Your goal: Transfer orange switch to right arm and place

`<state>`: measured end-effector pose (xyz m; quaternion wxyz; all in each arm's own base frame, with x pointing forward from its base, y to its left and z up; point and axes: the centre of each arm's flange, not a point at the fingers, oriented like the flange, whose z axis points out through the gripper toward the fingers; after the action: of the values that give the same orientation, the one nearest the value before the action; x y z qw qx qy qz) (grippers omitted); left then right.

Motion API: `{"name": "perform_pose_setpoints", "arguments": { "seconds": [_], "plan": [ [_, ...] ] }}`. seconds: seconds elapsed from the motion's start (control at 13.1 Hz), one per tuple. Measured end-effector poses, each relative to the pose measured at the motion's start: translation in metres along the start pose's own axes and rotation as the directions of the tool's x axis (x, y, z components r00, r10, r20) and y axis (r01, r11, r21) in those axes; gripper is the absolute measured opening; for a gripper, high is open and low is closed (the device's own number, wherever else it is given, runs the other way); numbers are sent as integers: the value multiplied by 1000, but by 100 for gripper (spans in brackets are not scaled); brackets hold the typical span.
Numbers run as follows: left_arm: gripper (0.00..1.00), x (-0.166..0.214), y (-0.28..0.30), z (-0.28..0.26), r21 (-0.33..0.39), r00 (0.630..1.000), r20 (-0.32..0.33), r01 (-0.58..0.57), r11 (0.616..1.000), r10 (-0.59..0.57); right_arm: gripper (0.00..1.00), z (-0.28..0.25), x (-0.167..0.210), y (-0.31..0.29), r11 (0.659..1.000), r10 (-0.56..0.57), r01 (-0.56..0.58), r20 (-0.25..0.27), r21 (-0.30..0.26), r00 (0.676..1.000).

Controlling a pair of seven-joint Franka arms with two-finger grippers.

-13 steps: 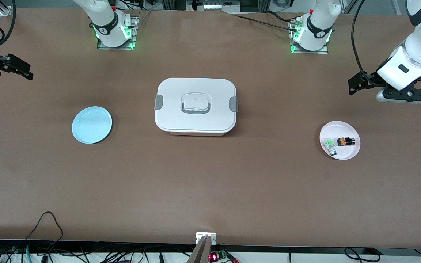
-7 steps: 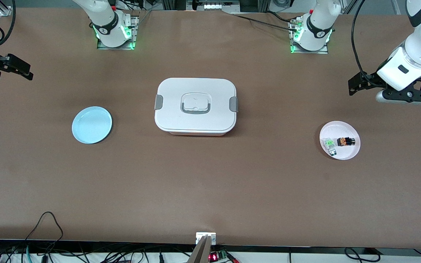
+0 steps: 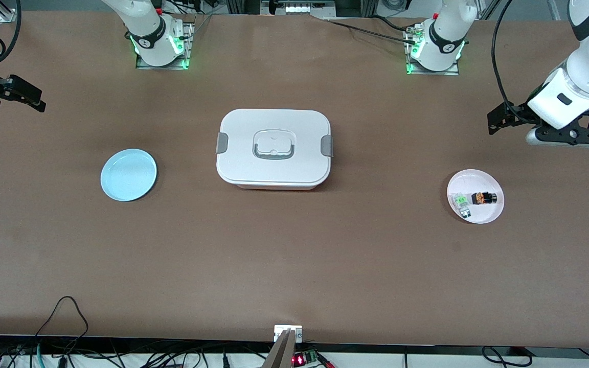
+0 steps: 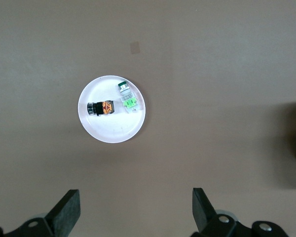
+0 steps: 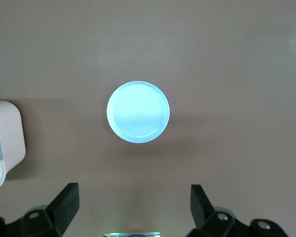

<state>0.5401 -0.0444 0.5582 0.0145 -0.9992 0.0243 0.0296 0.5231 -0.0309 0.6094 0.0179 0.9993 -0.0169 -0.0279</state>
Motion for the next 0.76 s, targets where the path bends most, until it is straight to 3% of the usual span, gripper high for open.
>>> {"name": "perform_pose_setpoints", "arguments": {
  "seconds": [0.53, 0.76],
  "plan": [
    [100, 1, 0, 3, -1, 1000, 11, 0, 1000, 0, 100, 0, 0, 1, 1000, 1, -1, -2, 0, 1000],
    [100, 5, 3, 4, -47, 1000, 24, 7, 999, -6, 100, -10, -4, 2, 1000, 4, -4, 6, 1, 1000]
  ]
}}
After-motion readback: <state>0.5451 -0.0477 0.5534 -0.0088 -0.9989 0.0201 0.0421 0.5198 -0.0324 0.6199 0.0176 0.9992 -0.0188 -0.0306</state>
